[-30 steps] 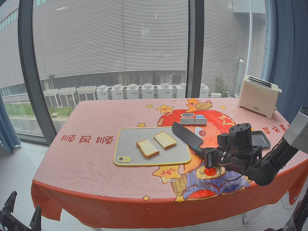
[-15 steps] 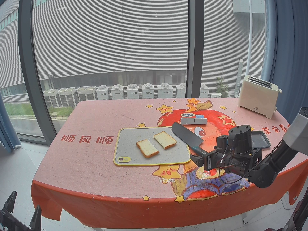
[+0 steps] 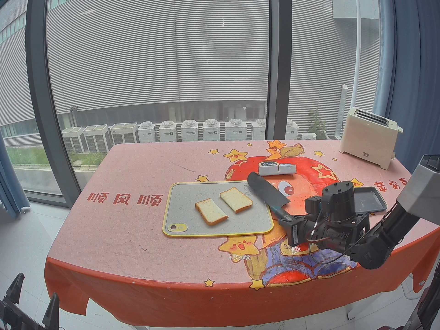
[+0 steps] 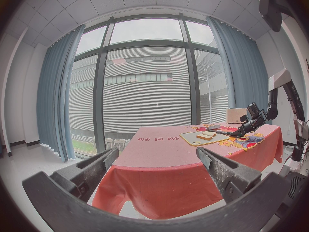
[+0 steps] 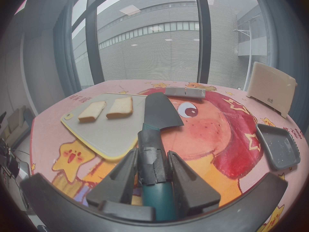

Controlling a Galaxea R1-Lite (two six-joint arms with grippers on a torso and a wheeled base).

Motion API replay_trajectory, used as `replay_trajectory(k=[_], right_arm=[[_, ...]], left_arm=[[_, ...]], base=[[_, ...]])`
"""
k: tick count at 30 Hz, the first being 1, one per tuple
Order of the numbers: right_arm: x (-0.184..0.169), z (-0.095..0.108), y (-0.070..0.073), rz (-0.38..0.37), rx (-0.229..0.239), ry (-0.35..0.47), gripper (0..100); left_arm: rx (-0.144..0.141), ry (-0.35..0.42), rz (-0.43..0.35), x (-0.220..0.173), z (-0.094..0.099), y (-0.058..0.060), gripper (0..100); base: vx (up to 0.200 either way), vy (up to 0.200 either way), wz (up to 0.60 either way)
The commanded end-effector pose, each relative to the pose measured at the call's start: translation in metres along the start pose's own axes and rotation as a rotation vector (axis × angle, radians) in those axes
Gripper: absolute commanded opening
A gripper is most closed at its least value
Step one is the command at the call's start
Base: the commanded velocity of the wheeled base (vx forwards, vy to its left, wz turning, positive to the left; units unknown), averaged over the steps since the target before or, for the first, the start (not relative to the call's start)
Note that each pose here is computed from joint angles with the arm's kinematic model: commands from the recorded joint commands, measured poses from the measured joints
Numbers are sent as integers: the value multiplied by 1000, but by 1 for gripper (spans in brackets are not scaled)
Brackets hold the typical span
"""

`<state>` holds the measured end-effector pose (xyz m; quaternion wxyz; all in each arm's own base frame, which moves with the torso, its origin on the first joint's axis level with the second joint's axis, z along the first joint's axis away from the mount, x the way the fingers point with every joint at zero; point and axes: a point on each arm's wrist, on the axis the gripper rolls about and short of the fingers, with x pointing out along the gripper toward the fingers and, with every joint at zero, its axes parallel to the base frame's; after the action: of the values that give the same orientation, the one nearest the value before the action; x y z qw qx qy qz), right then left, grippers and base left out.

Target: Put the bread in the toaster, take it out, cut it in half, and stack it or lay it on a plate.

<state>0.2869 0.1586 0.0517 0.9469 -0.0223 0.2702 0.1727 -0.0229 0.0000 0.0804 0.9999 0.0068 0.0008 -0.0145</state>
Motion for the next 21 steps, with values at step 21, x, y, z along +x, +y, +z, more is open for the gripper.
replay_trajectory(k=[21], right_arm=[[-11,29,1,129,254,-247,0]], left_arm=[[0,11,0,1,-4,0,100]], base=[[0,0,0]])
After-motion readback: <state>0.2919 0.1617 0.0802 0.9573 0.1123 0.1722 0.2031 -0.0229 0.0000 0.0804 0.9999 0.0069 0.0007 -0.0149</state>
